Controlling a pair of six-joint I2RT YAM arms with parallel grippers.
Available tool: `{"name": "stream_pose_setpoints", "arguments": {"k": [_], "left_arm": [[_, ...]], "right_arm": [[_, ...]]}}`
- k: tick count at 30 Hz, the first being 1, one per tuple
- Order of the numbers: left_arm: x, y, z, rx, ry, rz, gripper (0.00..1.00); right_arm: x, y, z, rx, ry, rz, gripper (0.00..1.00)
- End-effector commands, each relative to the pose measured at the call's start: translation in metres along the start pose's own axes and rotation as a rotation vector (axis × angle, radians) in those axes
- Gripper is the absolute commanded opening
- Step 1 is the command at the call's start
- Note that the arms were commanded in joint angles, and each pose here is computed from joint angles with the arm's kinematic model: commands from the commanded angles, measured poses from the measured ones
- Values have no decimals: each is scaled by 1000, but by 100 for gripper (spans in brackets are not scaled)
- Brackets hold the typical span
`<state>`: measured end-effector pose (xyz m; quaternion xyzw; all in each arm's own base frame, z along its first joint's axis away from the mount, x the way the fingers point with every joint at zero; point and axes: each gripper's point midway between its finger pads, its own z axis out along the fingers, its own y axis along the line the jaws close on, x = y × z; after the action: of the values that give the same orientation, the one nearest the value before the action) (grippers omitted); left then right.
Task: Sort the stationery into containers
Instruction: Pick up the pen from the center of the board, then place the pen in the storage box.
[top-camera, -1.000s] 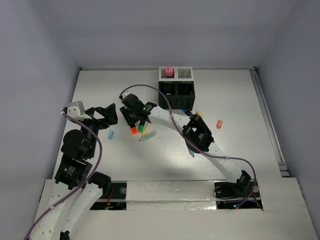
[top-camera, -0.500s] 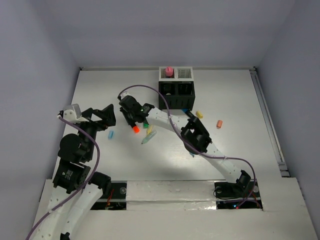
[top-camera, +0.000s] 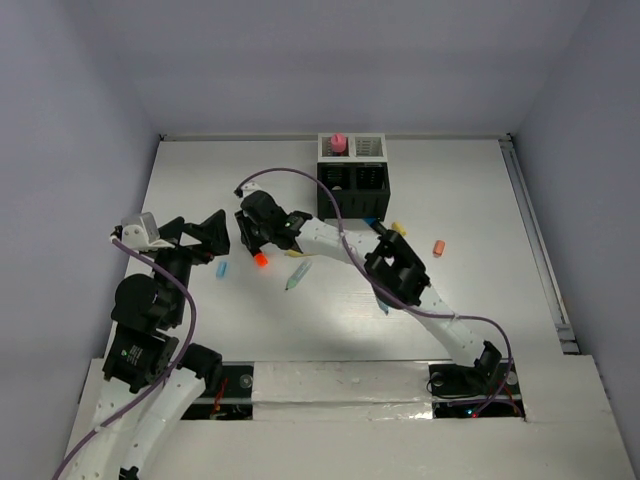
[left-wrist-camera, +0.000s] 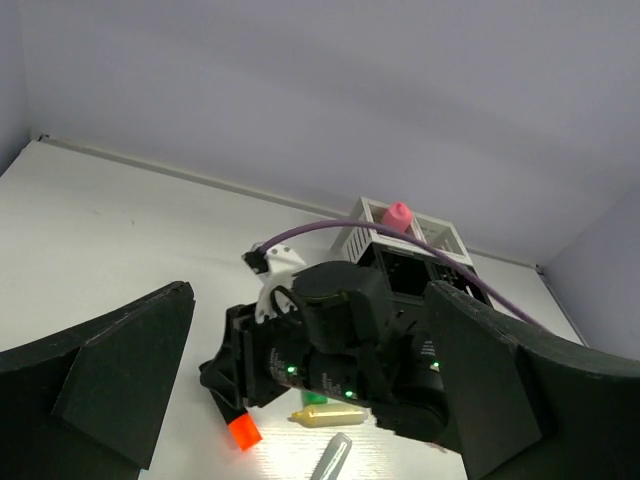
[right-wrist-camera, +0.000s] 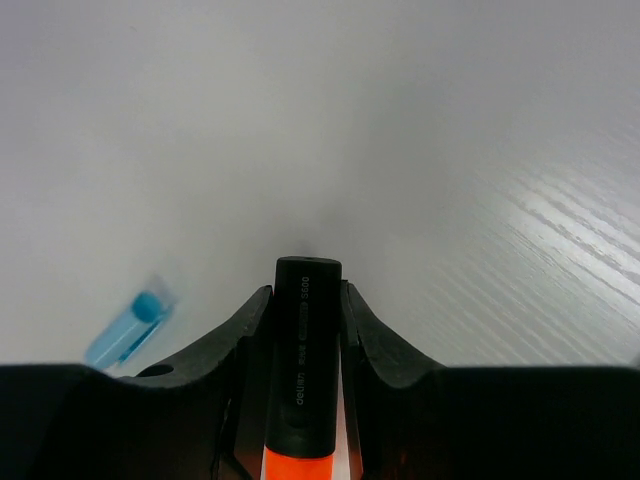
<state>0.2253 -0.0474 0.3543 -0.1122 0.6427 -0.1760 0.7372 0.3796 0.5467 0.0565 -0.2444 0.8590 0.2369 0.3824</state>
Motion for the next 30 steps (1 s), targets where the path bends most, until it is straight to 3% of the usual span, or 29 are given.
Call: {"name": "stream_pose_setpoints", "arguments": {"k": [1,6,10,11,15,22,30], "left_arm": [[-18,-7,-2,23,-52,-24,99],[-13,-10,0,36,-34,-24,99],[-7,-12,4,40,-14,-18,99],[-6,-12,5,40,-10,-16,99],[4,-14,12,43,26,-5,99],[15,-11,21,21,64,13,99],[26,-4,32,-6,98,30,99]], "right_arm": [[-149,27,-87,-135,-385,88,0],[-227,-26,-166,-89,-654,149,0],[-263,-103,-231,36,-845,202,0],[-254,-123,-230,81,-849,207,0],[-274,-214,-280,251,-1071,251,0],[-281,-303,-289,450,-1181,236,0],[-264,-362,-246,528,-1113,205,0]]}}
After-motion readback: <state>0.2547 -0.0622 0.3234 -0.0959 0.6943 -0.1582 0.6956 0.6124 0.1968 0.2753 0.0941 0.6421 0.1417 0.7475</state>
